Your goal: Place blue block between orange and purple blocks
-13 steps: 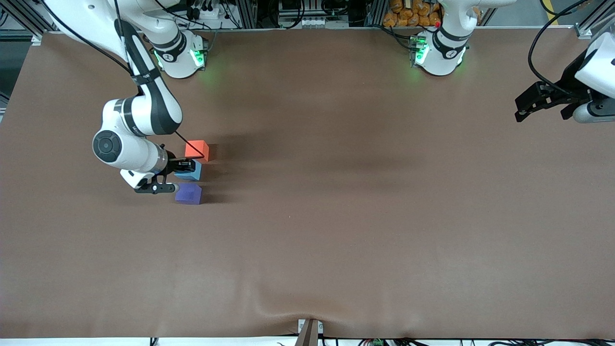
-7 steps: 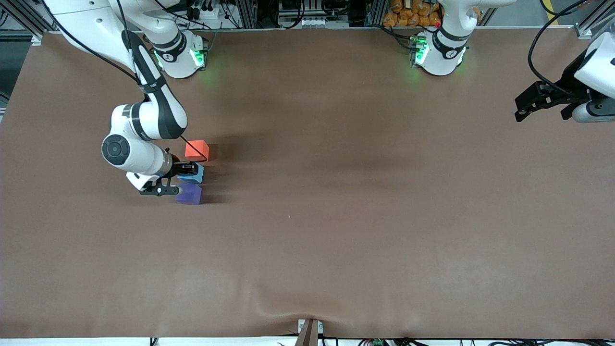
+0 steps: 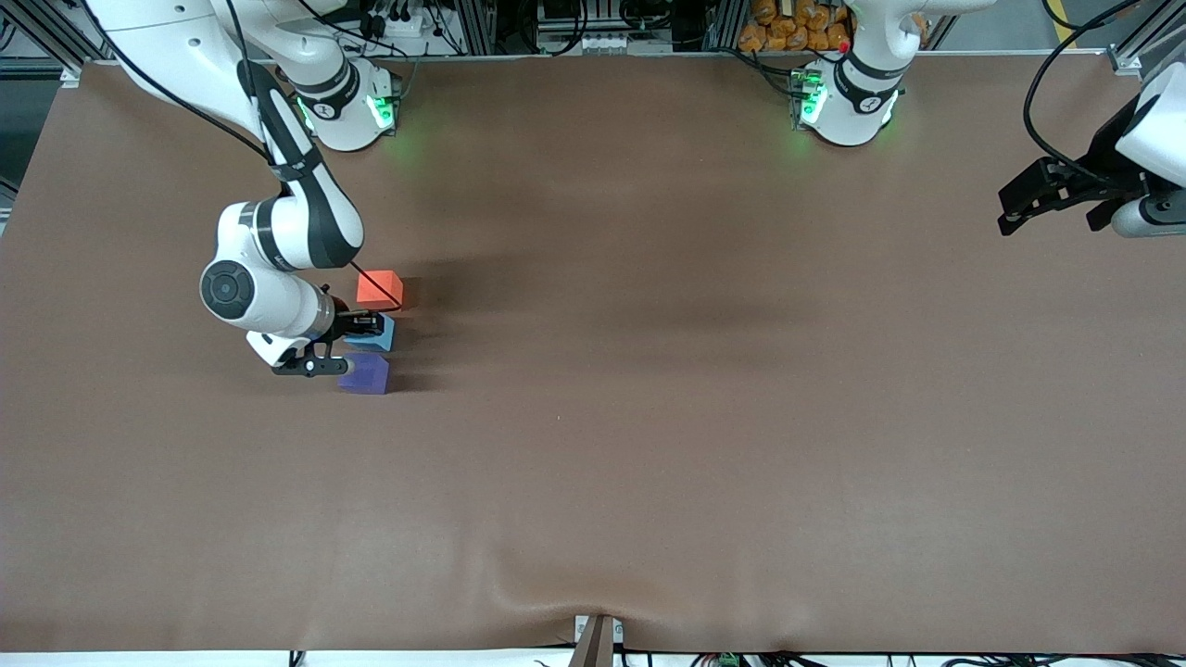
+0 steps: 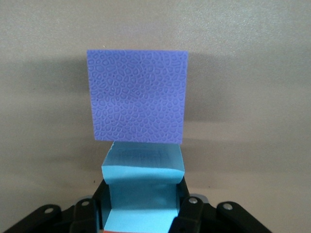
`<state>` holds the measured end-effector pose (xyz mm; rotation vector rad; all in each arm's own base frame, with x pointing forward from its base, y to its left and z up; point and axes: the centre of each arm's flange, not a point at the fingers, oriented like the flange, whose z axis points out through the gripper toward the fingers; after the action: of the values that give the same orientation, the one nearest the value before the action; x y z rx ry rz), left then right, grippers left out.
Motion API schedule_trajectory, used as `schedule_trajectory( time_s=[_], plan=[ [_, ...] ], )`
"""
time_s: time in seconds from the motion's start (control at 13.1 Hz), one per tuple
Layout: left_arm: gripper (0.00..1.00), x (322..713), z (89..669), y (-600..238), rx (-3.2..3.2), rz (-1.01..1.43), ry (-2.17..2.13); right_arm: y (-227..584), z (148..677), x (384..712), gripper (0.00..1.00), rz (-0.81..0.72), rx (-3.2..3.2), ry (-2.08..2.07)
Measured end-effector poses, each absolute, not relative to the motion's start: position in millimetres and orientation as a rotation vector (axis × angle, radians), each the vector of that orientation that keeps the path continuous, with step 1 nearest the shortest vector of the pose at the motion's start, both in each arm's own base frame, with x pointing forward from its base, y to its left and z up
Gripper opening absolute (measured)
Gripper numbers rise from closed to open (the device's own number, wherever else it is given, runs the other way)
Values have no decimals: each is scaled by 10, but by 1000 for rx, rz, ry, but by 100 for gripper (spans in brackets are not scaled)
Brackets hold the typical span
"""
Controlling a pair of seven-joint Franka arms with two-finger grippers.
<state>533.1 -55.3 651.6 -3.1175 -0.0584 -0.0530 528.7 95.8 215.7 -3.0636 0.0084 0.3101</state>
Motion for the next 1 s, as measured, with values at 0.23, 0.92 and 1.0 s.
schedule_trajectory(
  time_s=[0.23, 0.92, 1.0],
  plan=[
    [100, 5332, 6517, -535, -3117, -53, -64, 970, 2141, 5281, 56, 306, -3066, 4],
    [100, 5333, 6520, -531, -3117, -54, -65, 1177, 3102, 5859, 100, 377, -3042, 101],
    [100, 5333, 6521, -530, -3117, -54, -65, 1206, 3435, 6028, 100, 324, -3038, 104]
  ],
)
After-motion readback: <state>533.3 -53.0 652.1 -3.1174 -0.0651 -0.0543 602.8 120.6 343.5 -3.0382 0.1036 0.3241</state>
